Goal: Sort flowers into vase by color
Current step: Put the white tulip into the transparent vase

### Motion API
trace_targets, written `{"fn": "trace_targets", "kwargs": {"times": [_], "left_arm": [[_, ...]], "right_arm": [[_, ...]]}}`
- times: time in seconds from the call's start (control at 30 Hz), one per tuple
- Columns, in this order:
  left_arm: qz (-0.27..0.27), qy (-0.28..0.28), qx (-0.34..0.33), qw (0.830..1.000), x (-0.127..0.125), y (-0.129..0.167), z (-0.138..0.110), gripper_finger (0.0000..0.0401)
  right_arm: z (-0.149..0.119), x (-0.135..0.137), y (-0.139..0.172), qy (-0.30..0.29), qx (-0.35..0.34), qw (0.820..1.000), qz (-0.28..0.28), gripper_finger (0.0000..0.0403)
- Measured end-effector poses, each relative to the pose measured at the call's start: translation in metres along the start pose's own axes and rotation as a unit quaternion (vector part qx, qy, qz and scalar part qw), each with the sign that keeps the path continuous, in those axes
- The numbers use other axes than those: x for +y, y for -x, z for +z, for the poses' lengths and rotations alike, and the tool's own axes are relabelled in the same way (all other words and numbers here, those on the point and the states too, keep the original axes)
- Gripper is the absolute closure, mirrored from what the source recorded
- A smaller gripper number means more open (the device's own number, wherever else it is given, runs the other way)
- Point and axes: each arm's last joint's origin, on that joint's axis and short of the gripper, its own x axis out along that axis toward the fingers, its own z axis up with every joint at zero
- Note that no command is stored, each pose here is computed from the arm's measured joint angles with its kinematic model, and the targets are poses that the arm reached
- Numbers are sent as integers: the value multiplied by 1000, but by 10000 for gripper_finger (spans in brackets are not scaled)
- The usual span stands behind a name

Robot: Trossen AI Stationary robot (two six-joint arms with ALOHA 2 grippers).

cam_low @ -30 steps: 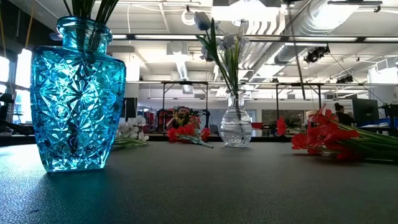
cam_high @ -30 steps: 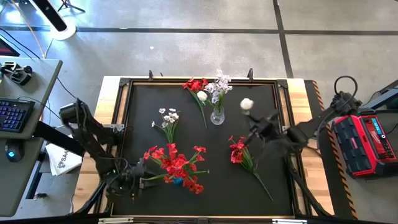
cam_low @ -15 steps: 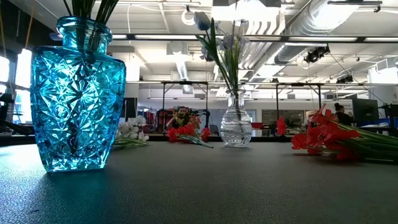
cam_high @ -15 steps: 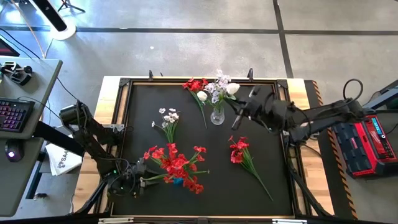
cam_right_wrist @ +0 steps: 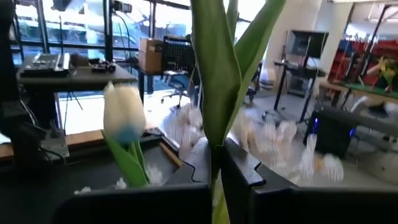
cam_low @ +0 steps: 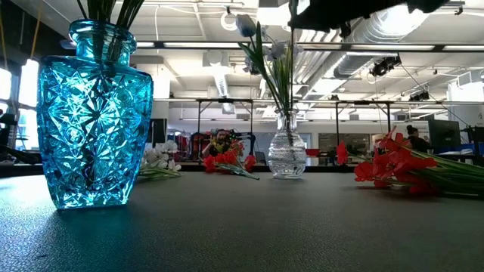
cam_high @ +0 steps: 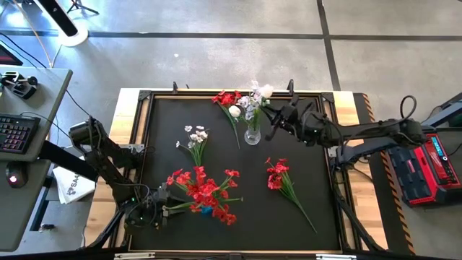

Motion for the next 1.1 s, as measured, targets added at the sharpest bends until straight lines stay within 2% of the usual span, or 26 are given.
{"fn": "trace_targets", "kwargs": {"times": [0.27, 0.37, 0.57, 0.8, 1.0, 1.1], "left_arm": [[0, 2, 0, 1000, 0, 0, 0, 225], [-2, 4, -1, 1000, -1, 0, 0, 225], [-7, 7, 7, 1000, -1, 0, 0, 225], [-12, 9, 15, 1000, -2, 0, 0, 225], [-12, 8, 15, 1000, -2, 0, 0, 225], [-12, -2, 15, 1000, -2, 0, 0, 225]], "right_arm": [[-20, 0, 2, -21, 30, 999, 13, 391], [-23, -1, 1, -37, 46, 998, 11, 363], [-29, -2, 1, -49, 84, 995, 9, 279], [-4, 1, 0, -36, 142, 989, 35, 218], [29, 4, 14, -52, 229, 971, 51, 206], [48, 6, 25, -46, 251, 964, 67, 206]]}}
